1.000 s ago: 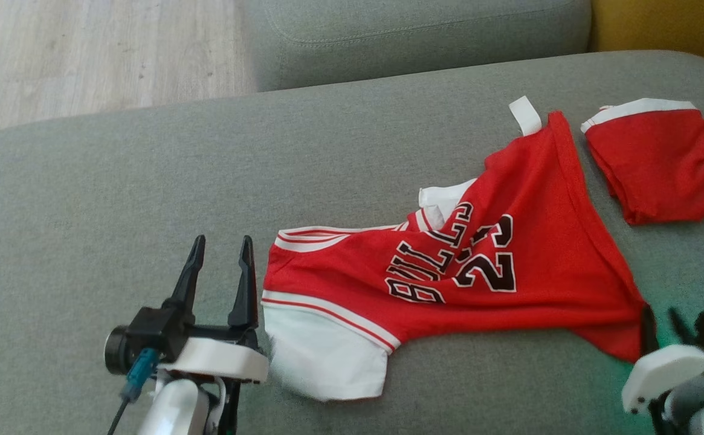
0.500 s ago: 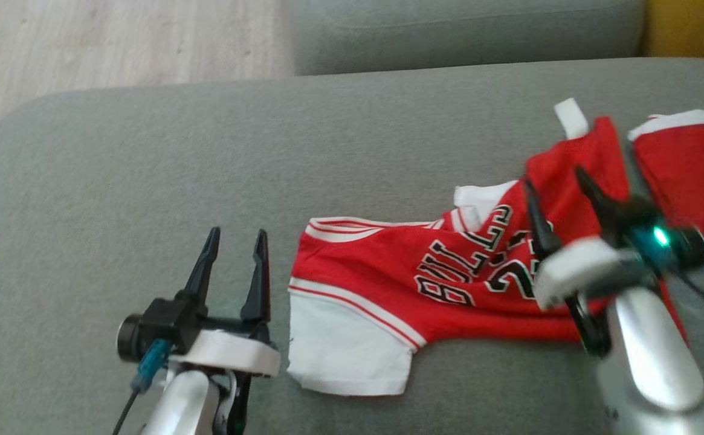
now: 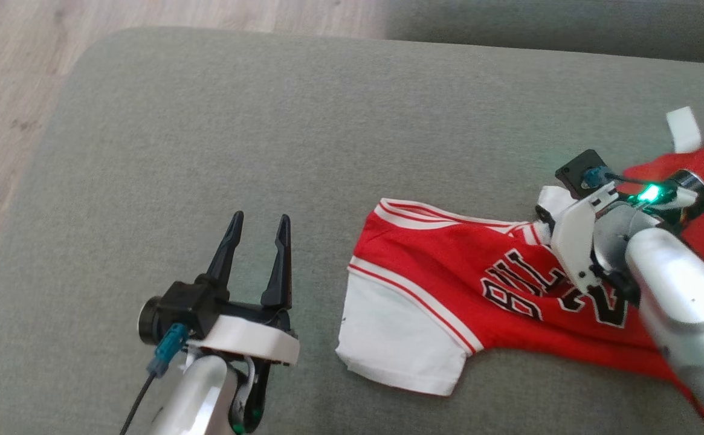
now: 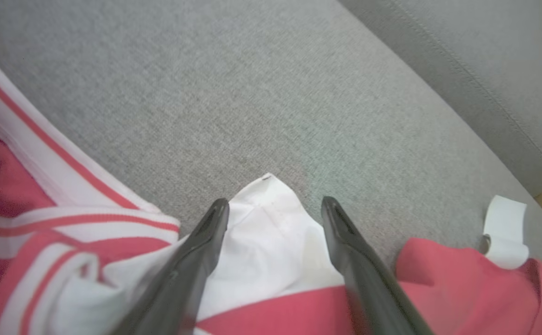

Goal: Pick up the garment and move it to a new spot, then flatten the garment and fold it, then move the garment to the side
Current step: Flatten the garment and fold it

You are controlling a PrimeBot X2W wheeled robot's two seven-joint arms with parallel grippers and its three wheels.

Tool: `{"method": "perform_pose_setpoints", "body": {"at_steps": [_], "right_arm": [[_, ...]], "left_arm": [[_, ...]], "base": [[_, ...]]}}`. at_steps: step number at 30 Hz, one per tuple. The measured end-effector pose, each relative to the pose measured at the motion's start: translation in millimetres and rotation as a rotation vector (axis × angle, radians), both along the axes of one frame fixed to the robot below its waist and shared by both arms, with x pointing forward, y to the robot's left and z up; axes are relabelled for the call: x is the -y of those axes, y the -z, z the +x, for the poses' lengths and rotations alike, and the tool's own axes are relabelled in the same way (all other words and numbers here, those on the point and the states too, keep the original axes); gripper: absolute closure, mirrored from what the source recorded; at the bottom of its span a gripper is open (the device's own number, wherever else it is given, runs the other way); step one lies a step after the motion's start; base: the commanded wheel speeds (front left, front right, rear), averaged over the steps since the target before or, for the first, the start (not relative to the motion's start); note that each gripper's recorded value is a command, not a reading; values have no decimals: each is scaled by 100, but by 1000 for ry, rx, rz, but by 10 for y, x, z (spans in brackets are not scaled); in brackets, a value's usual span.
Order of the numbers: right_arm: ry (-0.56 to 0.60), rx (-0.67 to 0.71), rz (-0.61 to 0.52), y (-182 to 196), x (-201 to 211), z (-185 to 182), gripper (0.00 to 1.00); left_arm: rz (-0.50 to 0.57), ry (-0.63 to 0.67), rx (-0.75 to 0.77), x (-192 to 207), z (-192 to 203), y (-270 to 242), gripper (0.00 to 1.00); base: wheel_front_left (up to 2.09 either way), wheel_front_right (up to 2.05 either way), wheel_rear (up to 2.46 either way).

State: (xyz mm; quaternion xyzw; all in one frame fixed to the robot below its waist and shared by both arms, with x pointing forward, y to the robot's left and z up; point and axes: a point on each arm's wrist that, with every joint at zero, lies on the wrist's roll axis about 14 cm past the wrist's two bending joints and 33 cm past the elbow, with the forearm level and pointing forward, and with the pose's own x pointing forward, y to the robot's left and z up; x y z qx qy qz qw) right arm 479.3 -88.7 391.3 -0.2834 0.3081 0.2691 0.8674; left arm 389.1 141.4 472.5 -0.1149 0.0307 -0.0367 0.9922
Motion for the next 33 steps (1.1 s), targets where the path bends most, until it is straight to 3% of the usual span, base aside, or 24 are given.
{"method": "perform_pose_setpoints", "body": {"at_steps": [12,13,14,15,16,19,24,28,33], "right_arm": [[-69,-178,-156,180,45,81,0],[-65,-196,-159,194,52,82,11],[-58,-219,-159,206,51,79,67],[-56,-238,-161,213,46,73,67],[-56,-255,-163,219,38,67,100],[-63,-299,-132,239,-44,7,100],[-46,-261,-34,161,-100,92,100],[-28,-116,131,-188,-308,440,100],[-49,46,258,-615,-595,827,100]], "left_arm": [[-6,-55,-27,-149,-24,68,0],[-5,-56,-26,-157,-13,65,0],[-3,-57,-25,-164,-1,61,0],[-2,-59,-24,-173,8,57,0],[-1,-60,-23,-178,13,56,0],[0,-64,-27,-190,12,67,0],[0,-63,-28,-184,16,71,0],[0,-60,-30,-176,24,82,0],[-2,-57,-25,-173,64,60,0]], "base": [[0,0,0],[0,0,0],[0,0,0],[0,0,0],[0,0,0],[0,0,0],[0,0,0],[0,0,0],[0,0,0]]}}
